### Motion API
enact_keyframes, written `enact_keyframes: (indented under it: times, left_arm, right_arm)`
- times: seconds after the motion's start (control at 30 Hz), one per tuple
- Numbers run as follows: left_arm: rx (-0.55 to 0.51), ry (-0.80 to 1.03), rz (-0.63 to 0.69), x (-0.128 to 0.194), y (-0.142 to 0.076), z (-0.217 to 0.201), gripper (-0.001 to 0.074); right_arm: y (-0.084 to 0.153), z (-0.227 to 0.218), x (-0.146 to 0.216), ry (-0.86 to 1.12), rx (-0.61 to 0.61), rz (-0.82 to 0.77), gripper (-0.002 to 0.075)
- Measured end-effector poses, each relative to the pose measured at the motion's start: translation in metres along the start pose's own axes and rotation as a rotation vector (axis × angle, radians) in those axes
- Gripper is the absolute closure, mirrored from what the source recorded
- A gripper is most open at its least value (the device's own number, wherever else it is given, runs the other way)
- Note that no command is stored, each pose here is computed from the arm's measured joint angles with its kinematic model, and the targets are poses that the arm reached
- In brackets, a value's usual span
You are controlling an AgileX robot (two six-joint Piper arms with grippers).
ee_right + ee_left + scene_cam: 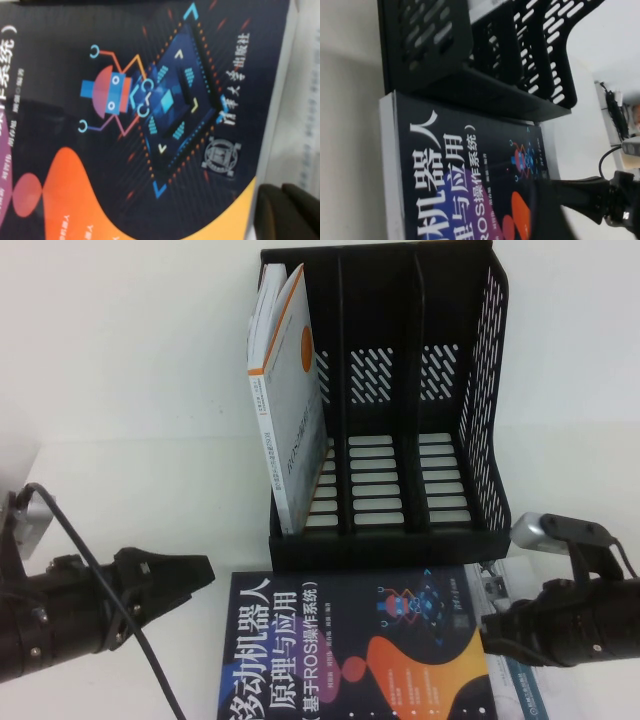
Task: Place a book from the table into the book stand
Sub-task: Push book with right arm
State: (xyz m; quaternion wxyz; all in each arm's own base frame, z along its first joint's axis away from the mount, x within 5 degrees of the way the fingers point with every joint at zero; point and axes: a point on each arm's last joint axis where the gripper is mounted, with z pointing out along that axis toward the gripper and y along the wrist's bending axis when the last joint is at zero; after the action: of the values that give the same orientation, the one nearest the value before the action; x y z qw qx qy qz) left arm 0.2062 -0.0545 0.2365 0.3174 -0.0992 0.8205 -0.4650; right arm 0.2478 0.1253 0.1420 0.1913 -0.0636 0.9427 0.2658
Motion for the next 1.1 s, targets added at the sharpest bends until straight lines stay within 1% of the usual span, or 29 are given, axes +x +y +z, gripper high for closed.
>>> enact_keyframes:
  times: [0.03, 0.1, 0.2, 0.3, 0.37, 0.47, 0.63, 0.73, 0.97, 1.1]
  left_arm:
    - [-0.008, 0.002, 0.006, -0.001, -0.001, 0.0, 0.0366]
    - [-0.029, 0.014, 0.023, -0.004, -0.001, 0.0, 0.0323]
    - [-0.067, 0.016, 0.024, -0.013, 0.0, -0.004, 0.0301]
    - [-0.071, 0.013, -0.027, -0.029, 0.008, -0.012, 0.0295]
    - [-0.045, 0.026, -0.084, -0.038, 0.016, -0.015, 0.0293]
    - [0.0, 0.077, -0.18, -0.045, 0.034, -0.015, 0.0291]
    - [0.012, 0.192, -0.298, -0.04, 0.064, -0.004, 0.029]
    - [0.015, 0.243, -0.318, -0.036, 0.078, 0.004, 0.0289]
    - [0.016, 0.293, -0.354, -0.031, 0.101, 0.015, 0.0288]
    - [0.011, 0.317, -0.416, -0.026, 0.116, 0.023, 0.0288]
  right_arm:
    - [0.001, 0.001, -0.001, 0.001, -0.006, 0.0, 0.0727]
    - [0.003, 0.004, -0.005, 0.001, -0.015, -0.002, 0.0727]
    - [0.003, 0.007, -0.009, 0.005, -0.023, 0.0, 0.0727]
    - [0.004, 0.011, -0.012, 0.008, -0.033, 0.01, 0.0727]
    - [0.004, 0.014, -0.013, 0.012, -0.04, 0.023, 0.0727]
    - [0.004, 0.016, -0.014, 0.017, -0.047, 0.033, 0.0727]
    - [0.005, 0.016, -0.015, 0.019, -0.055, 0.032, 0.0727]
    - [0.004, 0.016, -0.015, 0.021, -0.055, 0.033, 0.0727]
    - [0.007, 0.018, -0.014, 0.04, -0.093, 0.052, 0.0727]
    - [0.008, 0.02, -0.013, 0.044, -0.109, 0.073, 0.0727]
